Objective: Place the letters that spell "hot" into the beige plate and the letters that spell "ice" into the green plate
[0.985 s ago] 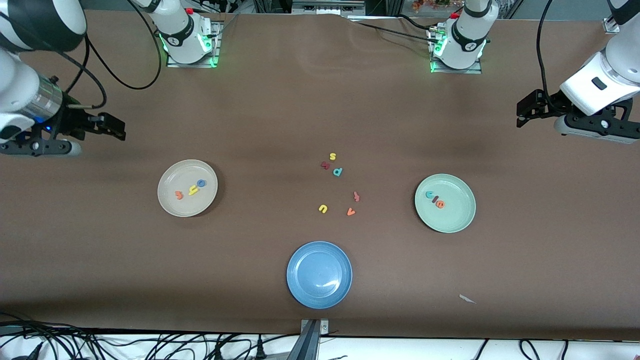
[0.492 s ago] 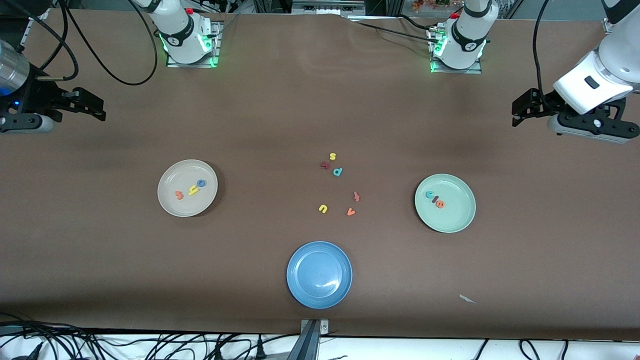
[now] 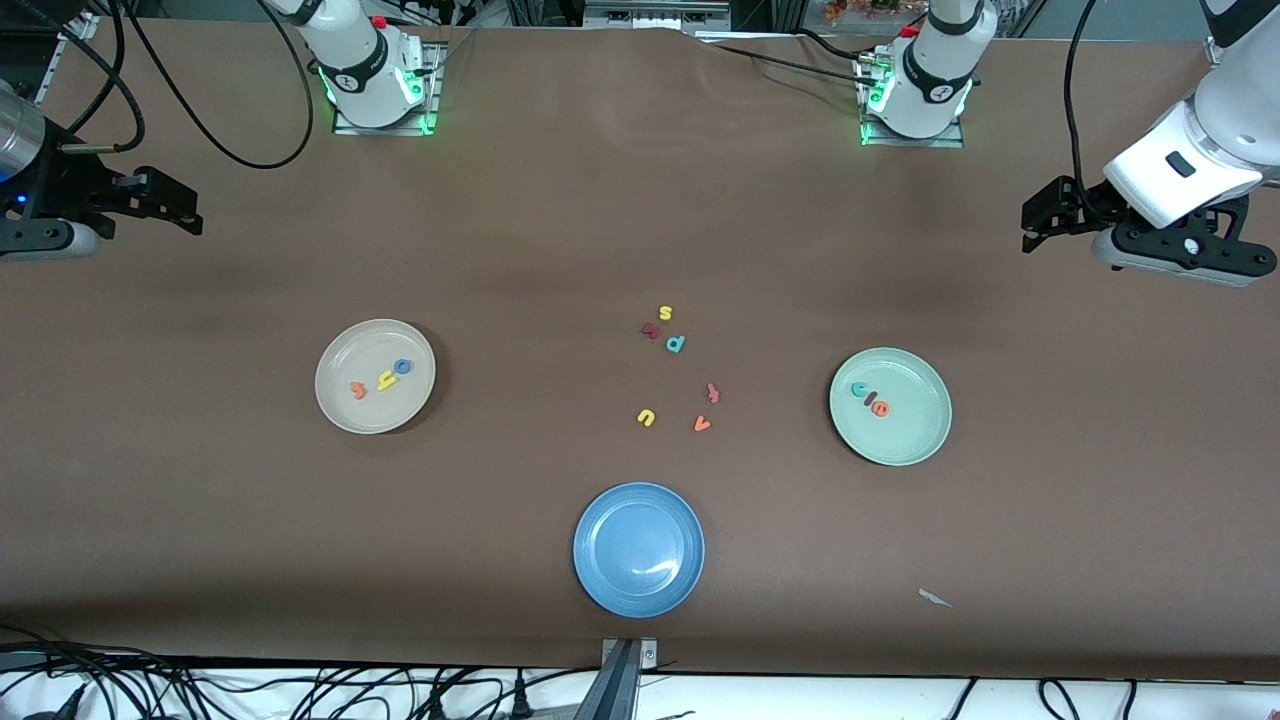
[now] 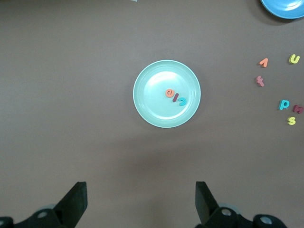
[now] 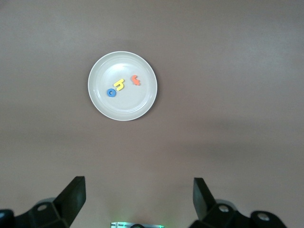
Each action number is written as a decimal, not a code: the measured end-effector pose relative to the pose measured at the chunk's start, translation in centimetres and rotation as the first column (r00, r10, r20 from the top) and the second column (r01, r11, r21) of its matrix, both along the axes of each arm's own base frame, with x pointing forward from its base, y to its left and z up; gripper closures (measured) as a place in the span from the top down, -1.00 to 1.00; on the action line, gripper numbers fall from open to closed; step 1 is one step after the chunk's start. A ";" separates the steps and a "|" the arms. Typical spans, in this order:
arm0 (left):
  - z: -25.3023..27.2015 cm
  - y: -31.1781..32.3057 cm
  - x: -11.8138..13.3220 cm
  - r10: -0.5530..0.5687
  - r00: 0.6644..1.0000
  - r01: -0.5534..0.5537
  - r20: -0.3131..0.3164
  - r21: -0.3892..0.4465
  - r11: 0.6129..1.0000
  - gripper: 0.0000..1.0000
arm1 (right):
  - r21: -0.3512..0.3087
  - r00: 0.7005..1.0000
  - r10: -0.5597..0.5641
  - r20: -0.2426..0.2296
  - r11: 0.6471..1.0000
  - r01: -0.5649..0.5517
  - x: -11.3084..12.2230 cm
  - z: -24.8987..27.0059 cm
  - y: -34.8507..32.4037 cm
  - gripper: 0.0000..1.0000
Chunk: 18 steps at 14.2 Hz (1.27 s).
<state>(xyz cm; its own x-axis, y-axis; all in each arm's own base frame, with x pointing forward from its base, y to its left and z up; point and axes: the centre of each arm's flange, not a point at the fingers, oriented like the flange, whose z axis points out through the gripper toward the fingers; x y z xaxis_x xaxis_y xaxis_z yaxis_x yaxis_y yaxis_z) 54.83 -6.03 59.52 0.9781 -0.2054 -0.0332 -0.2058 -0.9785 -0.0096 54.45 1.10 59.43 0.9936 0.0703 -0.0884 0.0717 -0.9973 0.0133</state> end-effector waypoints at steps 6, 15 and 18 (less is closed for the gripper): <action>0.0 0.0 0.0 0.000 1.000 0.000 0.000 0.000 1.000 1.00 | 0.000 1.000 0.004 -0.001 1.000 -0.004 0.2 -0.1 0.2 1.00; 0.0 0.0 0.0 0.000 1.000 0.000 0.000 0.000 1.000 1.00 | -0.001 1.000 0.006 -0.010 1.000 -0.006 0.5 -0.5 0.4 1.00; 0.0 0.1 0.0 0.001 1.000 -0.001 -0.001 0.000 1.000 1.00 | -0.001 1.000 0.006 -0.010 1.000 -0.006 0.5 -0.5 0.4 1.00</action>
